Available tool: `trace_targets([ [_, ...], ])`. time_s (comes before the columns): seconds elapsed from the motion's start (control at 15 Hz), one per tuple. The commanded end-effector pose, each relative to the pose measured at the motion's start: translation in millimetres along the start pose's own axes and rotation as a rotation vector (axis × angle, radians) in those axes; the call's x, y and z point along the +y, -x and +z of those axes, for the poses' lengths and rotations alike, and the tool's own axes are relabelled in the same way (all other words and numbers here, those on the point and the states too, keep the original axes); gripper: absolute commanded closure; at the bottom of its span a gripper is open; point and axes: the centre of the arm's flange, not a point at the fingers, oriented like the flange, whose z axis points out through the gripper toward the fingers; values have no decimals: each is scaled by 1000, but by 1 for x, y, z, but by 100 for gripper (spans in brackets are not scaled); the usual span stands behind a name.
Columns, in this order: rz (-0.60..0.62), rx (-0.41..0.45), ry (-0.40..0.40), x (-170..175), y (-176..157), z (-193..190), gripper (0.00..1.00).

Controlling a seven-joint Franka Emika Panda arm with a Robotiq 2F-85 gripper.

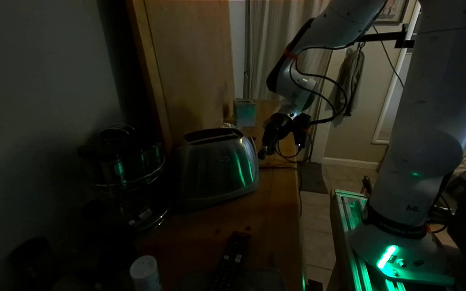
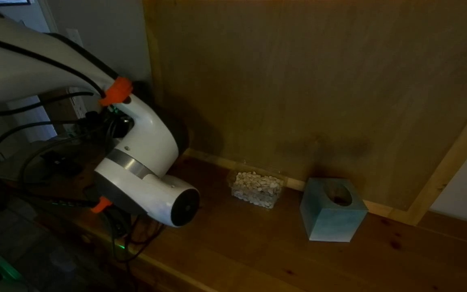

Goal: Press a button on the toaster

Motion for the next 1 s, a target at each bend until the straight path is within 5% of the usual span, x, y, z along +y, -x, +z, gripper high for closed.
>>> trace_targets([
  [0.0,-26,22,128,-13,-7,-6,100],
  [0.27,-68,50,245,-31,-6,-14,100],
  [0.33,-78,59,275,-37,-5,-16,74],
  [0.4,-86,65,300,-42,-5,-17,73],
  [0.93,-119,49,513,-95,11,-16,19],
])
